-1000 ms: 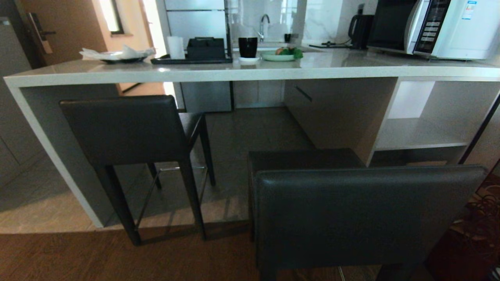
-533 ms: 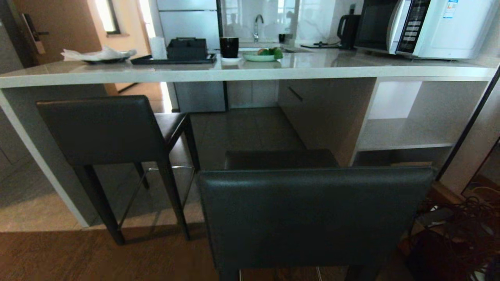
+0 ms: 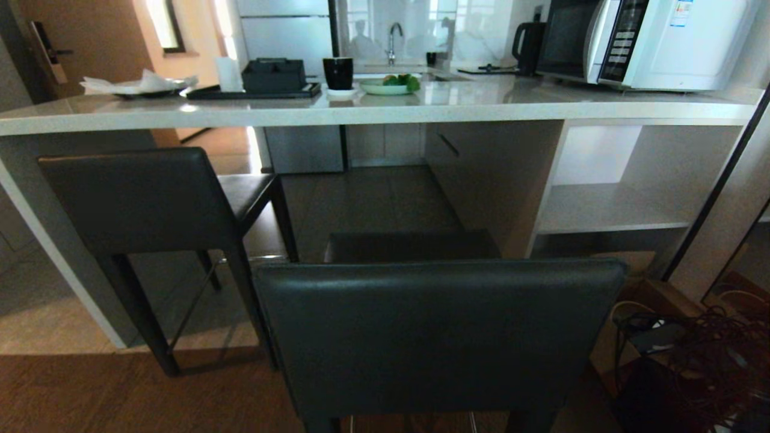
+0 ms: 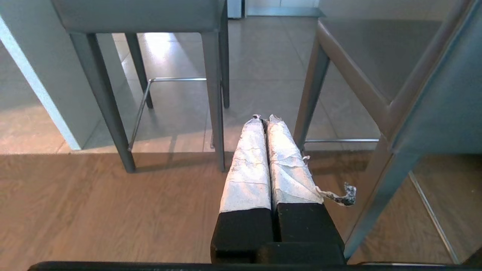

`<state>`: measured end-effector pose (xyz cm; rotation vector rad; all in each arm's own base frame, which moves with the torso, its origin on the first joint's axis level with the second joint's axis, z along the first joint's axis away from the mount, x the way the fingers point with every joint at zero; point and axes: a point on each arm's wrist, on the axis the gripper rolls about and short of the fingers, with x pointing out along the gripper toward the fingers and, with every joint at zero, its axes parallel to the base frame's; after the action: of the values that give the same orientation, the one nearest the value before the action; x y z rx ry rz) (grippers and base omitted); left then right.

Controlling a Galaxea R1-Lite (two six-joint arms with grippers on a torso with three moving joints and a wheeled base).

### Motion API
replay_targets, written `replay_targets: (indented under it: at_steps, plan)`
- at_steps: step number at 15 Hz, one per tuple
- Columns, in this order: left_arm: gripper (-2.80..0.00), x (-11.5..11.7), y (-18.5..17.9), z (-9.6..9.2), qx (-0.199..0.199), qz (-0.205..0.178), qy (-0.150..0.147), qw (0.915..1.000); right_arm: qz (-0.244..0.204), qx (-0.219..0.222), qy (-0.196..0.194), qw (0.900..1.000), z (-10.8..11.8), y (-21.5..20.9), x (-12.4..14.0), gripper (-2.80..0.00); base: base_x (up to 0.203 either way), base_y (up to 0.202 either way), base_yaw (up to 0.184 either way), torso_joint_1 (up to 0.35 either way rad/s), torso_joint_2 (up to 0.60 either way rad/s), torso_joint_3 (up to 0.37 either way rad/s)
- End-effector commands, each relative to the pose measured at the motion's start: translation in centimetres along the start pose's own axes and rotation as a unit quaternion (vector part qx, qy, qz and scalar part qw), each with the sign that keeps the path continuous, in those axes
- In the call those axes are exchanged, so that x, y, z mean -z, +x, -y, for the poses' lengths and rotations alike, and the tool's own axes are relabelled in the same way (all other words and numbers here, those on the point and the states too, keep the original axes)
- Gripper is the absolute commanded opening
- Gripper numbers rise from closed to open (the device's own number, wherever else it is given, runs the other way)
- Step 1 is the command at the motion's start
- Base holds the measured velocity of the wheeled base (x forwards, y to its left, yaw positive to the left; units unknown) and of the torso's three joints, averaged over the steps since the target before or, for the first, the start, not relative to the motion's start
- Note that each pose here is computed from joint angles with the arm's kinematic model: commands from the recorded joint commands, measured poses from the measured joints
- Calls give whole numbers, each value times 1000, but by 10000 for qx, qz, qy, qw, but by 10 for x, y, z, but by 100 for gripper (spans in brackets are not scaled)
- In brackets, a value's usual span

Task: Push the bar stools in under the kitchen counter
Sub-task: Push the gray chair back under the dining table

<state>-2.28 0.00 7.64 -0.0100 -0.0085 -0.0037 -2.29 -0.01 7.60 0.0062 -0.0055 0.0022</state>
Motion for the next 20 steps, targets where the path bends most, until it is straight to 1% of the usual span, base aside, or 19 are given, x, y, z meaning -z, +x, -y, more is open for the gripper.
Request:
replay_targets:
  at_steps: [1, 20]
  plan:
    - [-280, 0, 0, 0, -3, -12, -4, 10000, -4, -4, 0, 10000, 0, 0, 0, -280, 0, 0, 0, 0, 0, 0]
    - [-280, 0, 0, 0, 18, -12, -4, 10000, -5, -4, 0, 10000, 0, 0, 1, -280, 0, 0, 0, 0, 0, 0]
